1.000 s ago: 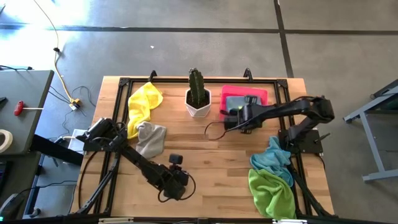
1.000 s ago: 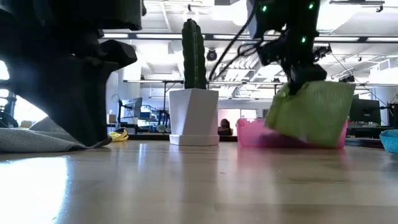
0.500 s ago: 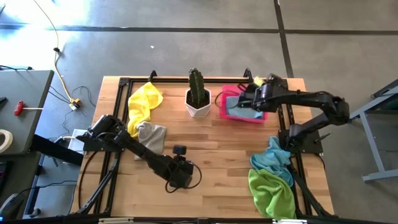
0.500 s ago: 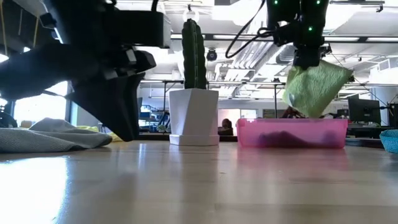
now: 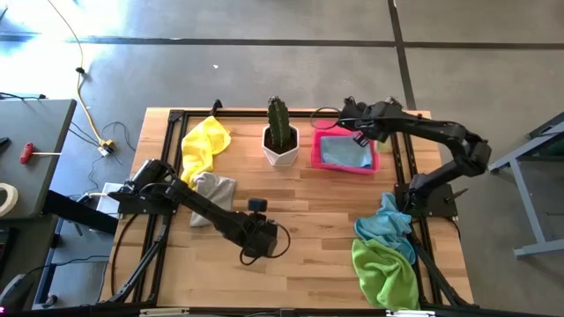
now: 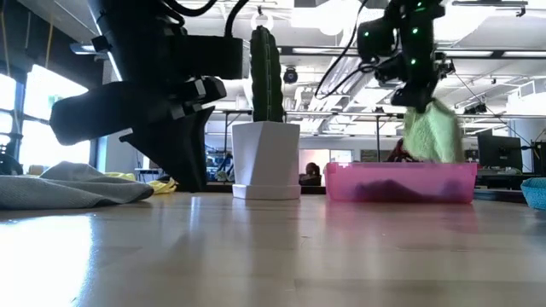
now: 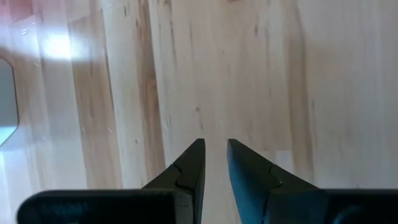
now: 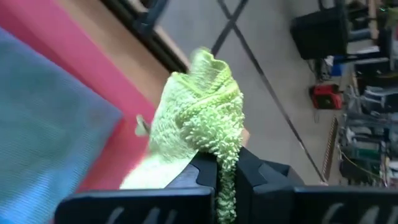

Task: Fold microfiber towels
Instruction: Put the yellow green towel into the pink laundry bin

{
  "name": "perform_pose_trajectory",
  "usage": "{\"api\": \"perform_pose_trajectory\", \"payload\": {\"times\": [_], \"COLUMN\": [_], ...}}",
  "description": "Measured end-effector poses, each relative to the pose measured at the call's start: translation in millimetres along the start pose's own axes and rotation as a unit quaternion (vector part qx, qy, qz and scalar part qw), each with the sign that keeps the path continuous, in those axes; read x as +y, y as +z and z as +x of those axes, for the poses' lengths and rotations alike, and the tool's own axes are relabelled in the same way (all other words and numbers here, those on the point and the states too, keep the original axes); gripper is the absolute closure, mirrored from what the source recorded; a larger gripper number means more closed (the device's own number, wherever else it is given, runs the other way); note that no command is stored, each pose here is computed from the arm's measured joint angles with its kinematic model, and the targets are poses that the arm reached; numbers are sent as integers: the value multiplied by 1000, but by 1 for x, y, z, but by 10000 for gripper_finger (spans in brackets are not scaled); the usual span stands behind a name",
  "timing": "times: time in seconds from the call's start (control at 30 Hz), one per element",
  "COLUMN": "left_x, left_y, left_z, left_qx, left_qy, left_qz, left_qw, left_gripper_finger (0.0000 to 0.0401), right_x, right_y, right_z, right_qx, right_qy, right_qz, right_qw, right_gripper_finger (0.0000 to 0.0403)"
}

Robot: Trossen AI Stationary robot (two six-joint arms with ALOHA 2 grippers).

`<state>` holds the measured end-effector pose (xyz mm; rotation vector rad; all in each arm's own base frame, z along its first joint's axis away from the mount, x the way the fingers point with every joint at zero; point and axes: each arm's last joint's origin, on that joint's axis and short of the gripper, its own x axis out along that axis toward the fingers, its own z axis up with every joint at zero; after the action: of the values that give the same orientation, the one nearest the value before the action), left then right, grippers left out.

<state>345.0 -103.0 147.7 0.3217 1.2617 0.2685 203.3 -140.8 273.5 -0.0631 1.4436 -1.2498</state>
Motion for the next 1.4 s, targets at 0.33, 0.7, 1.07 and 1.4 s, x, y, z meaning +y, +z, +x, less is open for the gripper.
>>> {"api": "perform_pose_trajectory", "payload": {"times": [0.33,0.7,1.07,1.4], "left_x": [-3,-11,-15,-15], "left_y": [-3,-6,-7,-7], "left_z": [-2,-6,-8,-8], "left_qx": [7,7,6,8], "left_qy": [1,-1,-2,-1], "left_qz": [11,20,25,27], "left_qw": [1000,1000,1000,1000], "left_gripper_finger": [341,341,341,341], "right_x": [56,112,142,147], "right_y": [21,25,17,15], "right_z": [25,8,0,-5], "right_qx": [40,-22,-11,-24], "right_qy": [77,133,187,190], "right_qz": [-75,-131,-179,-210], "right_qw": [993,982,966,959], "right_gripper_finger": [402,402,401,357]}}
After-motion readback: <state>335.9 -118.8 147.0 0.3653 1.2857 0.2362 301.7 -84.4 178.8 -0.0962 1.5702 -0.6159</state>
